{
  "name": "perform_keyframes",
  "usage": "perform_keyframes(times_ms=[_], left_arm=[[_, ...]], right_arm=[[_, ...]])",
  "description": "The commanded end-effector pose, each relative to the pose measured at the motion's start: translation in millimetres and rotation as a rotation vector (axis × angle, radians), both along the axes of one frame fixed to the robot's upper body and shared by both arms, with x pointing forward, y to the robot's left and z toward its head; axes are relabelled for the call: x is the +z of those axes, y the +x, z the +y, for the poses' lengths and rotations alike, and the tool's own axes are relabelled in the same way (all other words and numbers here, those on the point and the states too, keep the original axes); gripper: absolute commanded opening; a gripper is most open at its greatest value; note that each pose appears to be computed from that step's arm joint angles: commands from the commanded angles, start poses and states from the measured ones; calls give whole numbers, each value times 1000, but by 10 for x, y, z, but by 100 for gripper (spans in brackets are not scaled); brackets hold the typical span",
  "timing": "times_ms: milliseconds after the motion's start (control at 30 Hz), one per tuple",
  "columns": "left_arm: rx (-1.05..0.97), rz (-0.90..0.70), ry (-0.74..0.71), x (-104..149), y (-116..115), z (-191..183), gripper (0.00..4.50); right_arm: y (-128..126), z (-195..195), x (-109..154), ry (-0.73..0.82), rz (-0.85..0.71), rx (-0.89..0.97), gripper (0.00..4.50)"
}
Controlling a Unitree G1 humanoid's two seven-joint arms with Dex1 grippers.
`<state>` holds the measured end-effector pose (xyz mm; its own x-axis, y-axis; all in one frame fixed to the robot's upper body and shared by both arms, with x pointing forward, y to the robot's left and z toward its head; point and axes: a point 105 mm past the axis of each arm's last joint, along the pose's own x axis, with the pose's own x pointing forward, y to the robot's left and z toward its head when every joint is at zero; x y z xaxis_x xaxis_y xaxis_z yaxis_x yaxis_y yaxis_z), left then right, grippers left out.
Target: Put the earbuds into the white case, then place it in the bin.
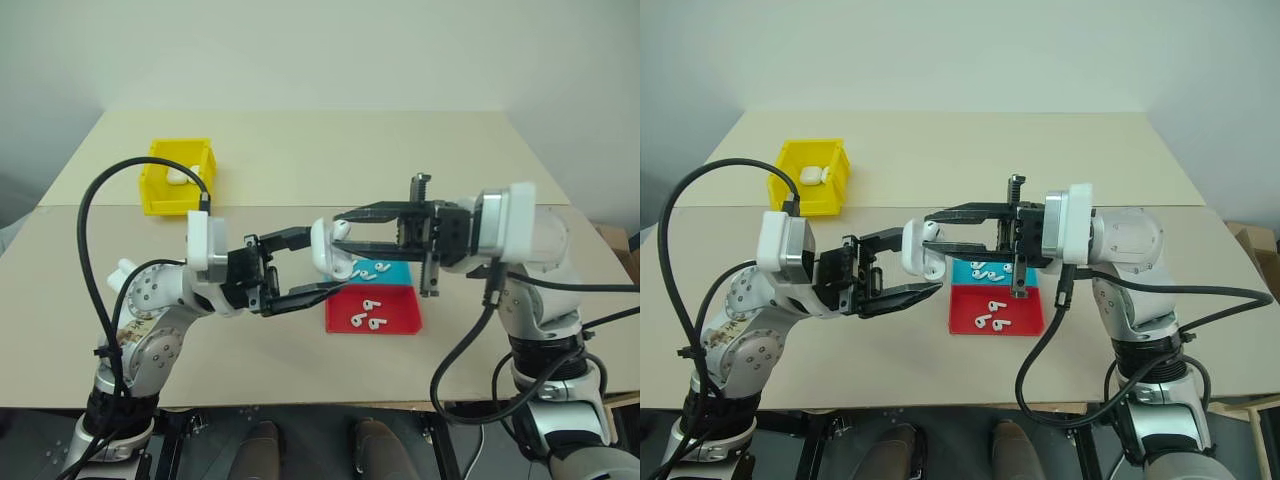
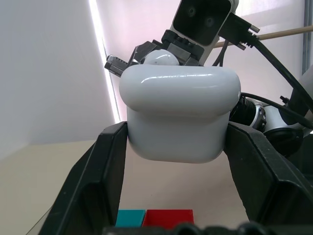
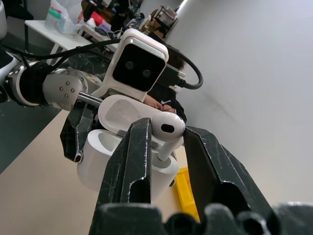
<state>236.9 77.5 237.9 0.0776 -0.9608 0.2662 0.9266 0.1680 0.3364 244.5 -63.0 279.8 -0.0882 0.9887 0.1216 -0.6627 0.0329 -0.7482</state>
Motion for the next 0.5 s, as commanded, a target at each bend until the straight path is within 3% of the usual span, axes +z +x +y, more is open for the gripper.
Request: perform_keyframes(times_ms=[33, 67, 300, 367, 500], left_arm=[[-20, -58, -21, 104, -66, -24, 279], [-19, -58, -21, 102, -64, -24, 279], [10, -55, -13, 73, -24, -1, 279], [51, -45, 12, 1, 29, 60, 279], [112, -7, 102, -305, 73, 267, 279]], right_arm=[[-5, 30, -61, -50, -40, -3, 222], [4, 33, -67, -51, -43, -9, 251], [-32, -40, -69, -69, -53, -2, 251], [-54, -133, -33, -81, -49, -1, 251], [187, -352, 5, -237, 18, -163, 251]])
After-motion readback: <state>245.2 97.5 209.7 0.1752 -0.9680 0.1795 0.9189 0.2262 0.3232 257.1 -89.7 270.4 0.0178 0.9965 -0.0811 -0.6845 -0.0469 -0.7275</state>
